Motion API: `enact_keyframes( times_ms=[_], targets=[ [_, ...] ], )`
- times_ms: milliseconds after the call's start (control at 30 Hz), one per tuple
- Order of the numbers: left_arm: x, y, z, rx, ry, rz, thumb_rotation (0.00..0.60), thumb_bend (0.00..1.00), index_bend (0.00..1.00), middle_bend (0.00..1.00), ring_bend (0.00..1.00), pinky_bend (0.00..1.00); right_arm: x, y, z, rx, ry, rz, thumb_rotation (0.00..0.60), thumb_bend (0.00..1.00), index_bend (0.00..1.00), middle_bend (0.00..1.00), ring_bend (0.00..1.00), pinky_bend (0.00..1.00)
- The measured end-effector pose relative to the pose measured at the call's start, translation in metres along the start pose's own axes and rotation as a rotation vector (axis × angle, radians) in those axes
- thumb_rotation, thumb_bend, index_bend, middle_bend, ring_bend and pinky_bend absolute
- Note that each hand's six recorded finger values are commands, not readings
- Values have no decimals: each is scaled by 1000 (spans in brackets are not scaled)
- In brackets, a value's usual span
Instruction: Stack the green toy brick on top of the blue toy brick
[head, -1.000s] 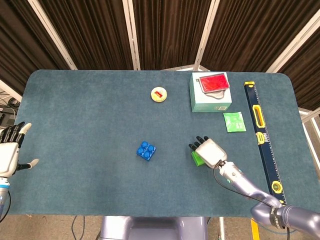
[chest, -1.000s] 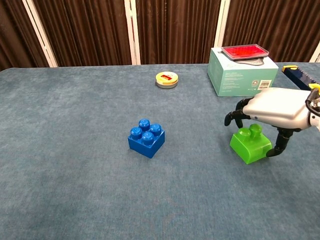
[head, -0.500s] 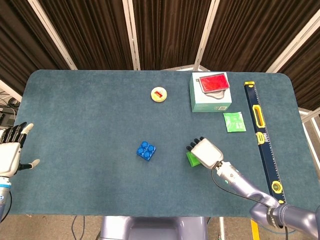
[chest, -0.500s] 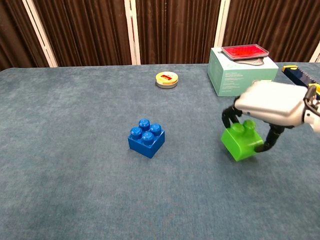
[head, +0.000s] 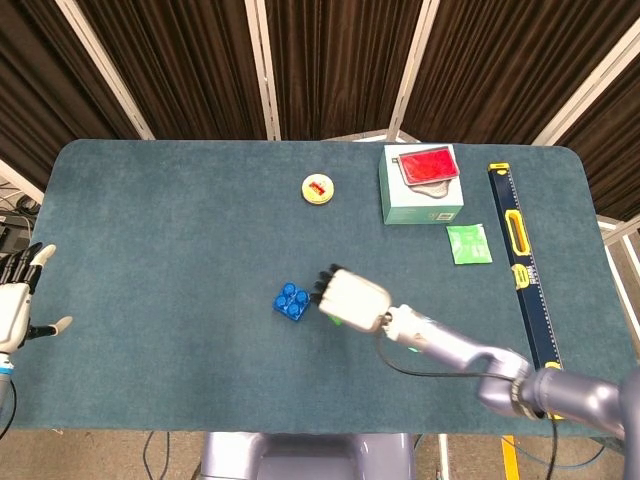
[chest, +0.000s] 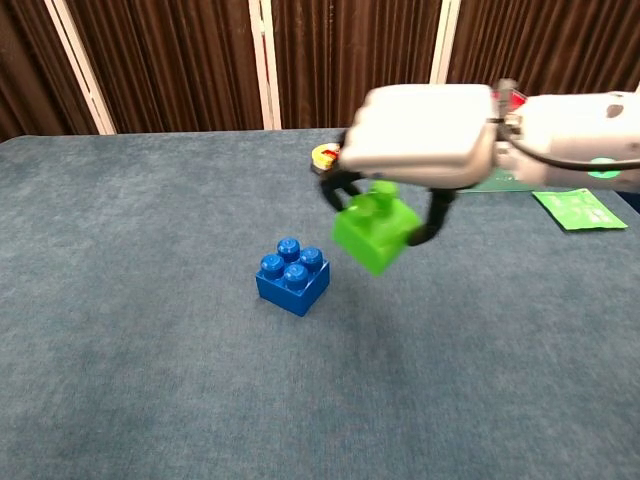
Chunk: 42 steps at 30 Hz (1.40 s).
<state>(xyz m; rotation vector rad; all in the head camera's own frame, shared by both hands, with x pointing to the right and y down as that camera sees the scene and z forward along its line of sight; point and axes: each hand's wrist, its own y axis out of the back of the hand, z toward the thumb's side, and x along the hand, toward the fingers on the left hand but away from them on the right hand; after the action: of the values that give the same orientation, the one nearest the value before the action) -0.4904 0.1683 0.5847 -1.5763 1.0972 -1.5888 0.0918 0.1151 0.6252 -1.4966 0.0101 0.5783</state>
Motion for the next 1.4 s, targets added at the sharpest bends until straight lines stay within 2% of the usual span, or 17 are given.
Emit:
enact_keyframes(
  times_ms=[233, 433, 633, 933, 1400],
  targets=[
    [0, 2, -6, -10, 15, -2, 600, 0, 0, 0, 0, 0, -41, 16, 18, 137, 131, 2, 600, 175, 410, 523, 366, 489],
    [1, 4, -12, -18, 31, 5, 600, 0, 0, 0, 0, 0, -62, 26, 18, 210, 185, 7, 600, 176, 411, 523, 368, 500],
    [2, 3, -16, -24, 47, 5, 600, 0, 0, 0, 0, 0, -73, 30, 18, 200, 214, 19, 600, 176, 411, 523, 379, 521],
    [2, 2, -21, -35, 71, 13, 600, 0, 0, 0, 0, 0, -85, 22, 20, 150, 258, 47, 600, 179, 411, 523, 384, 531],
    [5, -3, -24, -14, 90, 2, 600, 0, 0, 0, 0, 0, -100, 19, 3, 77, 253, 56, 600, 195, 411, 523, 384, 531]
  ],
)
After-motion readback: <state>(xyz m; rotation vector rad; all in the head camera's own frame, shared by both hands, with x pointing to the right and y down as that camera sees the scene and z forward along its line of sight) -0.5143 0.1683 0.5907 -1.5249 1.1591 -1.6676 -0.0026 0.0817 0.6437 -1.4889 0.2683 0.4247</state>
